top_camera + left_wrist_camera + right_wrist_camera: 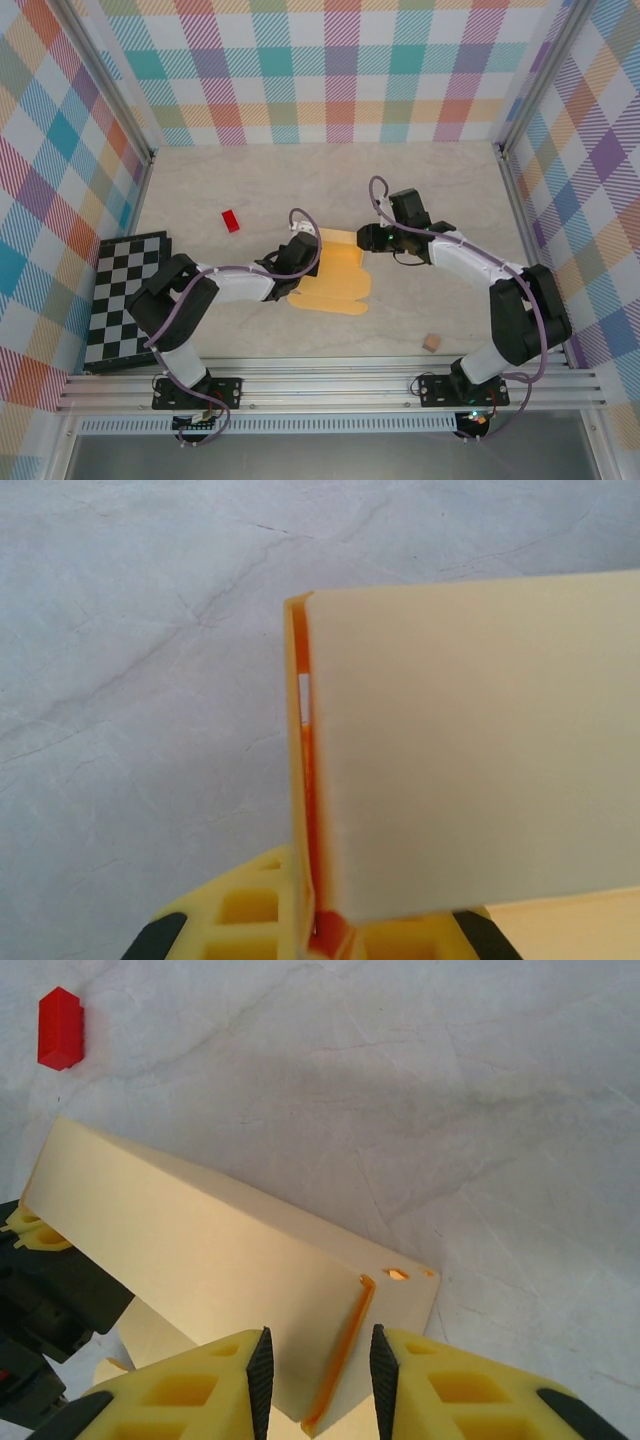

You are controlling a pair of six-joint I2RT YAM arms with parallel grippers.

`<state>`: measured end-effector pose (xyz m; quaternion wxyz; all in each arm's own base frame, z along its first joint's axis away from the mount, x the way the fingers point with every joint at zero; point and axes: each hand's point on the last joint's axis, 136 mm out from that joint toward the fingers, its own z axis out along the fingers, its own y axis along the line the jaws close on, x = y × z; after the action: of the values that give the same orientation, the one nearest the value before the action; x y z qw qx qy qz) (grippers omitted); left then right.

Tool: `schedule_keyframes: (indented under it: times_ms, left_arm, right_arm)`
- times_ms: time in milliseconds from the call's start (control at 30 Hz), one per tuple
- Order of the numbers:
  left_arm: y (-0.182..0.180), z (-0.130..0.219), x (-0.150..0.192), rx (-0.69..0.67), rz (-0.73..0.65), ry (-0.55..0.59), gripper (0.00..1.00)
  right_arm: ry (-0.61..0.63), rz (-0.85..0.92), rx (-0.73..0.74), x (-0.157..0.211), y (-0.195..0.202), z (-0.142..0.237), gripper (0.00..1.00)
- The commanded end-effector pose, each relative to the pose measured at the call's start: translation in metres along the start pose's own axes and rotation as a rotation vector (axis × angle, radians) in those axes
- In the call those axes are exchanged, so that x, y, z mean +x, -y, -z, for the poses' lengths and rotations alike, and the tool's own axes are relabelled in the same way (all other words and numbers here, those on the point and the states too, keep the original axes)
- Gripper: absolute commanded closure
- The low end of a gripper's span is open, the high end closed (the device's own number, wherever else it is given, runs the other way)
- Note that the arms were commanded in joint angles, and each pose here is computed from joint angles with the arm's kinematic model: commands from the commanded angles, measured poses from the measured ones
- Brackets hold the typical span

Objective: Fold the paper box

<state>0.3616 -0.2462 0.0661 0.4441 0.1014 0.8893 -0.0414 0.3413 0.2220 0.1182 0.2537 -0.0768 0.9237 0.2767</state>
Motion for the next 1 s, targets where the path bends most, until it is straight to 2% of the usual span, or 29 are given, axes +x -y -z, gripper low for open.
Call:
schedule_keyframes:
  times_ms: [0, 100, 267, 400, 600, 700, 767, 800, 967]
  left_arm:
    - [-0.001, -0.003, 0.003, -0.027, -0.007, 0.011, 1.00]
    - [-0.001, -0.003, 0.007, -0.024, -0.004, 0.008, 1.00]
    - [0.007, -0.001, 0.012, 0.019, -0.006, 0.004, 1.00]
    - [0.011, 0.000, 0.015, 0.037, -0.007, 0.000, 1.00]
    - [0.019, -0.002, 0.024, 0.072, -0.023, -0.031, 1.00]
    - [0.022, 0.002, 0.024, 0.096, -0.034, -0.043, 0.90]
    - [0.022, 0.006, 0.023, 0.105, -0.043, -0.056, 0.72]
    - [0.022, 0.009, 0.023, 0.113, -0.045, -0.070, 0.65]
    - [0.020, 0.027, 0.016, 0.168, -0.009, -0.086, 0.53]
  right_arm:
    - [-0.060, -0.094, 0.032, 0.015, 0.008, -0.002, 0.63]
    - [-0.061, -0.106, 0.052, 0.016, 0.015, 0.001, 0.61]
    - [-0.063, -0.124, -0.011, 0.010, 0.010, -0.003, 0.63]
    - [-0.094, -0.151, -0.011, 0.017, 0.013, -0.011, 0.73]
    - [-0.135, -0.206, -0.001, 0.038, 0.024, -0.022, 0.77]
    - [-0.132, -0.211, 0.035, 0.042, 0.031, -0.020, 0.78]
    - [-0.127, -0.208, 0.061, 0.042, 0.035, -0.018, 0.78]
    - [-0.126, -0.207, 0.074, 0.042, 0.036, -0.016, 0.78]
    - [-0.118, -0.204, 0.108, 0.042, 0.042, -0.014, 0.78]
